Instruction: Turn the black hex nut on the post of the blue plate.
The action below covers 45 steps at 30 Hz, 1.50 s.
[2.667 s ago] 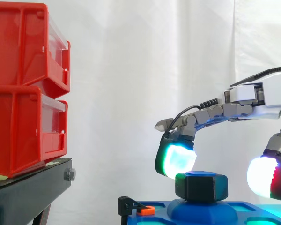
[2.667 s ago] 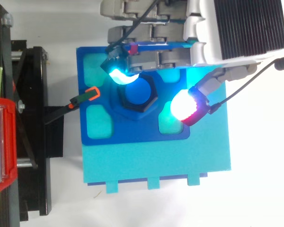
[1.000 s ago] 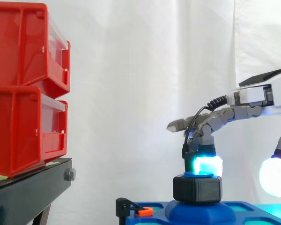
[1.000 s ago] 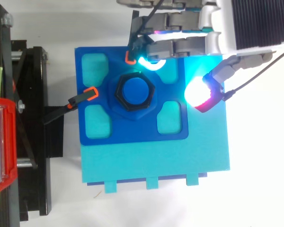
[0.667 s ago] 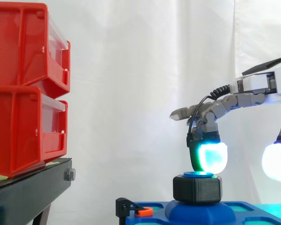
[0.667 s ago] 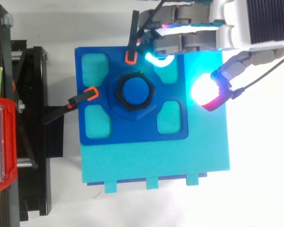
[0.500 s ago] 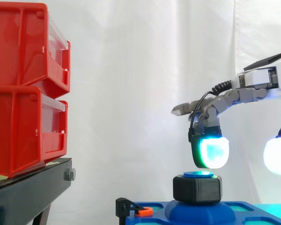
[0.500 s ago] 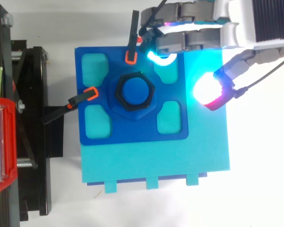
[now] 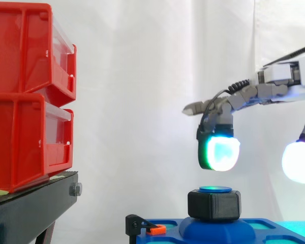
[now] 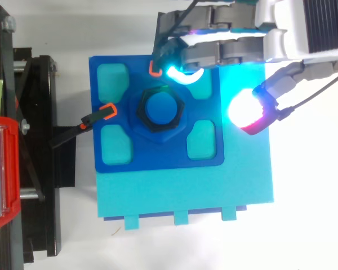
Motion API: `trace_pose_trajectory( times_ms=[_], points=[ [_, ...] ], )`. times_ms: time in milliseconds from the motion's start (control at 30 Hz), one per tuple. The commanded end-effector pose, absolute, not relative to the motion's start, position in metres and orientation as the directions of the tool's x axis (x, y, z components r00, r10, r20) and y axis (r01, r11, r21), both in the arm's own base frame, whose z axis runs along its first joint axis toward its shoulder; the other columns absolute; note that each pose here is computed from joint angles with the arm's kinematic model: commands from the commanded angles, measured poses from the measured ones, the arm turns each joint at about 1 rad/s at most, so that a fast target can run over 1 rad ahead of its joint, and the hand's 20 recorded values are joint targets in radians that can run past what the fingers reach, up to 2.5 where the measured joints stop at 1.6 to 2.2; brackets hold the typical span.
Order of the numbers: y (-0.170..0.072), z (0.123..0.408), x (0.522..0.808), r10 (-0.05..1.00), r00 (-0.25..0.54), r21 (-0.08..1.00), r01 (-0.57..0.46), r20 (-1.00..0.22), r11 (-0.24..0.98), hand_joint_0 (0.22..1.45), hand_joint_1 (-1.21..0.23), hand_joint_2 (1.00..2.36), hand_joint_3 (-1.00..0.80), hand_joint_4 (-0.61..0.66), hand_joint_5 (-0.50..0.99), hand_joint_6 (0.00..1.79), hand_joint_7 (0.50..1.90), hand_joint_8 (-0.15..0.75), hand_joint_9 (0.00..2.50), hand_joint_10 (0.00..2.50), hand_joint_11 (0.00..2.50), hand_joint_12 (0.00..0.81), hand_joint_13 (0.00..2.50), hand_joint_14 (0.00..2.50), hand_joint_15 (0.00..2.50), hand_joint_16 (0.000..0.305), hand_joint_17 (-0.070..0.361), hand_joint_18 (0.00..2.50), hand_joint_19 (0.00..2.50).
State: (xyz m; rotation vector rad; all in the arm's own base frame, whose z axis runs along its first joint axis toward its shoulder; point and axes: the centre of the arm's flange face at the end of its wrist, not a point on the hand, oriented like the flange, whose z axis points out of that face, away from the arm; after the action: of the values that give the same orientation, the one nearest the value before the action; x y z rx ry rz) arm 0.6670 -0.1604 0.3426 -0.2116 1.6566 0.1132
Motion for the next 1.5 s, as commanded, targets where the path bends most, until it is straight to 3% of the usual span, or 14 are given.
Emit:
trace_pose_trajectory(
  times_ms=[0, 167, 367, 500, 633, 833, 967, 1133, 1467],
  points=[
    [-0.157, 0.346, 0.673, -0.039, -0.048, -0.029, -0.204, -0.998, 0.978, 0.45, -0.71, 1.0, -0.5, 0.24, -0.24, 0.51, 0.93, 0.01, 0.09, 0.28, 0.4, 0.245, 0.07, 0.0, 0.04, 0.037, 0.083, 0.15, 0.24],
    [-0.15, 0.351, 0.681, 0.002, -0.008, 0.003, -0.191, -1.0, 0.982, 0.46, -0.73, 1.0, -0.5, 0.18, -0.27, 0.5, 0.91, 0.014, 0.12, 0.07, 0.47, 0.247, 0.06, 0.0, 0.04, 0.037, 0.083, 0.15, 0.24],
    [-0.138, 0.353, 0.688, 0.026, 0.018, 0.023, -0.181, -0.999, 0.983, 0.47, -0.76, 1.0, -0.5, 0.12, -0.29, 0.5, 0.85, 0.011, 0.12, 0.0, 0.49, 0.244, 0.06, 0.0, 0.03, 0.036, 0.081, 0.15, 0.22],
    [-0.129, 0.341, 0.695, 0.027, 0.012, 0.024, -0.186, -1.0, 0.982, 0.49, -0.77, 1.0, -0.5, 0.12, -0.29, 0.5, 0.88, -0.019, 0.07, 0.24, 0.52, 0.231, 0.05, 0.0, 0.04, 0.035, 0.078, 0.13, 0.23],
    [-0.126, 0.339, 0.697, 0.028, 0.019, 0.024, -0.19, -0.999, 0.982, 0.51, -0.8, 1.0, -0.5, 0.11, -0.29, 0.5, 0.88, -0.029, 0.09, 0.09, 0.55, 0.223, 0.04, 0.0, 0.03, 0.033, 0.075, 0.13, 0.22],
    [-0.12, 0.34, 0.699, 0.034, 0.021, 0.03, -0.19, -0.999, 0.981, 0.49, -0.81, 1.0, -0.5, 0.13, -0.28, 0.5, 0.89, -0.03, 0.04, 0.17, 0.52, 0.222, 0.03, 0.0, 0.04, 0.034, 0.076, 0.13, 0.22],
    [-0.117, 0.315, 0.708, 0.063, -0.003, 0.063, -0.195, -0.998, 0.979, 0.48, -0.81, 1.0, -0.5, 0.14, -0.28, 0.5, 0.89, -0.022, 0.04, 0.17, 0.49, 0.225, 0.03, 0.0, 0.04, 0.035, 0.078, 0.13, 0.22],
    [-0.115, 0.309, 0.714, 0.078, 0.021, 0.072, -0.202, -0.997, 0.977, 0.45, -0.84, 1.0, -0.5, 0.15, -0.28, 0.5, 0.86, 0.013, 0.01, 0.49, 0.43, 0.22, 0.03, 0.0, 0.07, 0.035, 0.078, 0.15, 0.2],
    [-0.114, 0.309, 0.714, 0.078, 0.022, 0.072, -0.203, -0.997, 0.976, 0.45, -0.84, 1.0, -0.5, 0.15, -0.29, 0.5, 0.87, 0.004, 0.01, 0.41, 0.42, 0.215, 0.03, 0.0, 0.05, 0.034, 0.077, 0.16, 0.21]
  ],
)
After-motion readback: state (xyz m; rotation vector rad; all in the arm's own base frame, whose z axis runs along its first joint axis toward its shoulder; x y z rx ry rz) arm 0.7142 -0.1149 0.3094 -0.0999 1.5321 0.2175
